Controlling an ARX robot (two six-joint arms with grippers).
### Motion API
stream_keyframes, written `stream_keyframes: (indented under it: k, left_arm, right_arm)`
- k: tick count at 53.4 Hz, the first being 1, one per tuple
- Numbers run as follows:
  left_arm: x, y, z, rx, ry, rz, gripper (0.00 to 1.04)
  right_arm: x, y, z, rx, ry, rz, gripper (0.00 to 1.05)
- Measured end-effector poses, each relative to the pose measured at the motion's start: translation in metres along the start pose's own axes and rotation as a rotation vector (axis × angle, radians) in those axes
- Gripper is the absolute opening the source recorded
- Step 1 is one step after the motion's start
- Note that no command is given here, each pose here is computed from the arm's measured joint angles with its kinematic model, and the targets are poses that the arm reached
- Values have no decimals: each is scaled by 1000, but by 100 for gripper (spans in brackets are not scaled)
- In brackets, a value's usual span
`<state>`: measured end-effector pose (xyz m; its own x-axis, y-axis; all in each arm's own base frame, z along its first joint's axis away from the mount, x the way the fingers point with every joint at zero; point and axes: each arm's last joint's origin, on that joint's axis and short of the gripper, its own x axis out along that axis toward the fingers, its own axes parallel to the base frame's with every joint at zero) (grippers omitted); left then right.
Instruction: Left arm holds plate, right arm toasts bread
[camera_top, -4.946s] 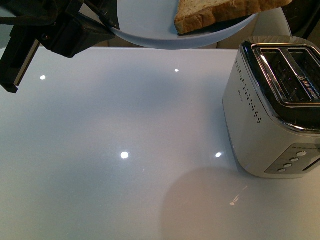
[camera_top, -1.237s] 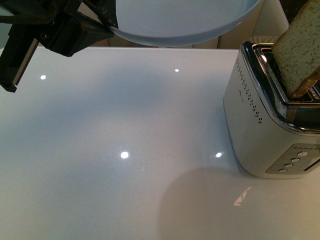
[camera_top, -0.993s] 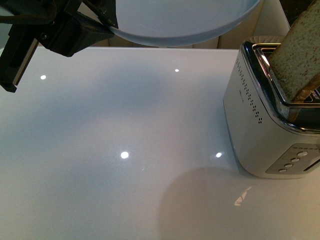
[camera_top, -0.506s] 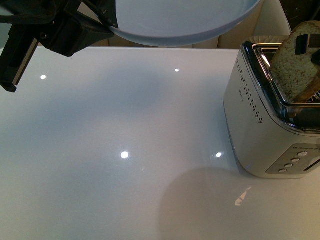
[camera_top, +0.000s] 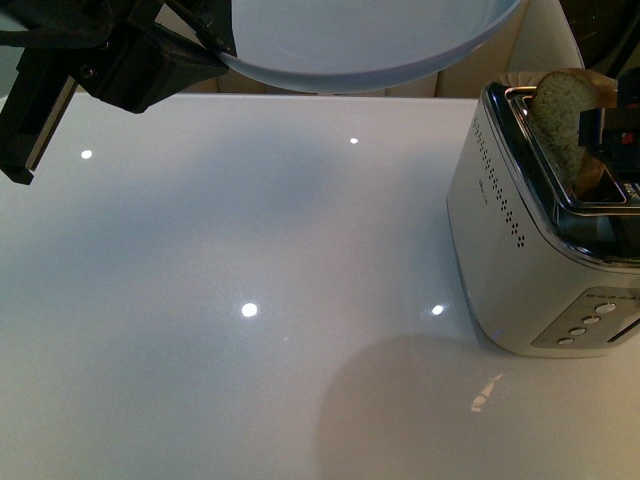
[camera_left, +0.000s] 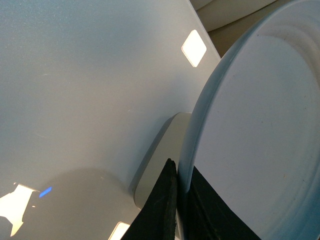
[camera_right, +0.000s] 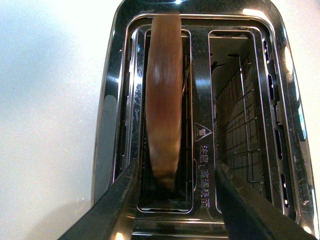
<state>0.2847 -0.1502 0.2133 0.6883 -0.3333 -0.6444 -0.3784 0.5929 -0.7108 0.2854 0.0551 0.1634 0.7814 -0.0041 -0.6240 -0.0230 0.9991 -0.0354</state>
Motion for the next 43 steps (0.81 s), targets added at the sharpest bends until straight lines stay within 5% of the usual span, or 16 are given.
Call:
stream_keyframes:
  k: [18,37,43]
  left_arm:
    - [0,0,0,0,0,0,3]
    - [0,0,0,0,0,0,3]
    - [0,0,0,0,-1,0,3]
  right_arm:
    - [-20,-10,-3,66,-50,42,97]
    - [-101,-30,-12,142,-266,81,96]
    - [-108,-33,-22,99,-518,23,81]
